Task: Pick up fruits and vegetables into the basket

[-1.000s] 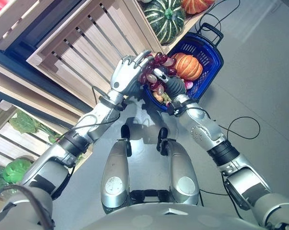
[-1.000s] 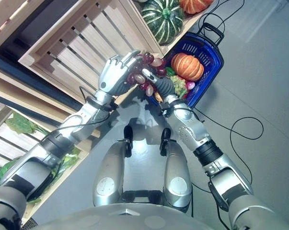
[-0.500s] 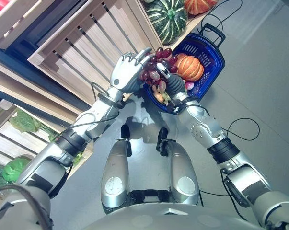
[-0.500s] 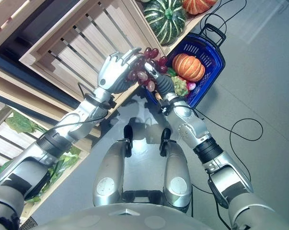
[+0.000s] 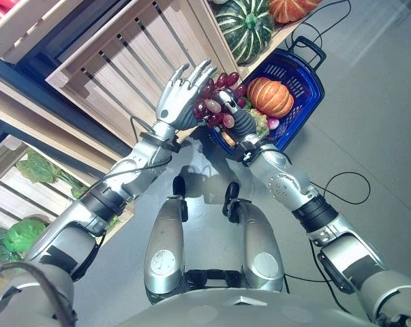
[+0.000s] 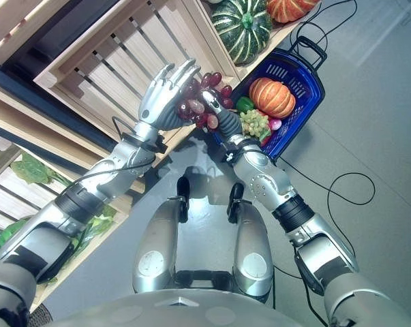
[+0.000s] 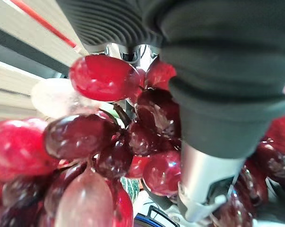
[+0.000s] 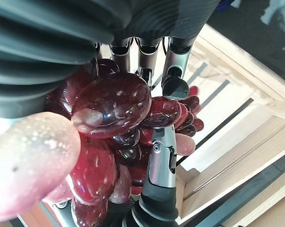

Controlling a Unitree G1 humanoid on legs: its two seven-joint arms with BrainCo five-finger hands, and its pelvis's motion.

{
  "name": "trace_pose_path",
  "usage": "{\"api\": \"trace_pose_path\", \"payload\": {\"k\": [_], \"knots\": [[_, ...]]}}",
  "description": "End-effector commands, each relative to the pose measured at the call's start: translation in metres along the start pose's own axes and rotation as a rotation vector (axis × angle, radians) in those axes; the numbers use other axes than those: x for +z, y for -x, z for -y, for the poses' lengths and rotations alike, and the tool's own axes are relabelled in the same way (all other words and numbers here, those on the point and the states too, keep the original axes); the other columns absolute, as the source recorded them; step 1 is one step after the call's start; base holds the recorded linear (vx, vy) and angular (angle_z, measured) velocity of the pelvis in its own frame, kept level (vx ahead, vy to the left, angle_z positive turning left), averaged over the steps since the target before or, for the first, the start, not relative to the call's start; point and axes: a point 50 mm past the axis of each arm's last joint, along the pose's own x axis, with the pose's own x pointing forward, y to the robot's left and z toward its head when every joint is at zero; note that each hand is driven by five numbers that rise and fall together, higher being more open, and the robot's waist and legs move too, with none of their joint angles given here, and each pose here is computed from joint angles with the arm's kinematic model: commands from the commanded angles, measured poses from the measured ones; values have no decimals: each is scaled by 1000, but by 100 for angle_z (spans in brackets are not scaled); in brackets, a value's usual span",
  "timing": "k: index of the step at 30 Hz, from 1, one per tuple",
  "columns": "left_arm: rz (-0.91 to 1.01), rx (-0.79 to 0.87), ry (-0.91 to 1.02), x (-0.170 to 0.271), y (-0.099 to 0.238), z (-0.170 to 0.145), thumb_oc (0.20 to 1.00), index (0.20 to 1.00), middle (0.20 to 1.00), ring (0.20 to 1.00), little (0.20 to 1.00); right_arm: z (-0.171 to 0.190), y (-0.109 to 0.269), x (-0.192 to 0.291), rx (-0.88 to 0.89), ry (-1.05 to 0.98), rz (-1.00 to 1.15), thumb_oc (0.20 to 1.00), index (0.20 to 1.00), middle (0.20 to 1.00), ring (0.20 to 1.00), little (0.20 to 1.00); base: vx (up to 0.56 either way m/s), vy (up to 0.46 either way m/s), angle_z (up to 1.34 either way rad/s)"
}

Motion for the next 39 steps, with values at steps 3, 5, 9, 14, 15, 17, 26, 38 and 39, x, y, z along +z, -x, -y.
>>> {"api": "trace_pose_path", "payload": {"k": [3, 5, 9, 14, 15, 17, 26, 38, 39], "knots": [[-91, -48, 182, 13, 19, 27, 1000, 1000, 1000, 1000, 1000, -57, 0, 64, 268, -88, 309, 200, 200, 200, 200, 200, 0, 0, 0], [-129, -49, 170, 5, 28, 30, 1000, 1000, 1000, 1000, 1000, -50, 4, 70, 249, -86, 340, 200, 200, 200, 200, 200, 7, -35, 7], [-215, -70, 166, -13, 50, 36, 1000, 1000, 1000, 1000, 1000, -31, 15, 83, 196, -80, 418, 200, 200, 200, 200, 200, 4, -37, 5], [-276, -124, 237, -28, 78, 39, 1000, 1000, 1000, 1000, 1000, -6, 30, 99, 138, -50, 505, 200, 200, 200, 200, 200, 0, -9, 1], [-287, -129, 250, -30, 82, 39, 1000, 1000, 1000, 1000, 1000, -3, 32, 101, 130, -45, 520, 200, 200, 200, 200, 200, 0, 0, 0], [-321, -139, 301, -35, 95, 39, 1000, 1000, 1000, 1000, 1000, 8, 40, 110, 101, -32, 569, 200, 200, 200, 200, 200, 0, 0, 0], [-405, -193, 415, -43, 128, 41, 1000, 1000, 1000, 1000, 1000, 47, 62, 139, -68, 39, 703, 200, 200, 200, 200, 200, -7, -21, 0], [-569, -422, 1040, -15, 157, 75, 1000, 1000, 1000, 1000, 1000, 95, 86, 168, -400, 122, 789, 200, 200, 200, 200, 200, -21, -70, 1], [-586, -465, 1060, -11, 161, 80, 1000, 1000, 1000, 1000, 1000, 100, 87, 171, -430, 126, 782, 200, 200, 200, 200, 200, 62, -71, 0]]}}
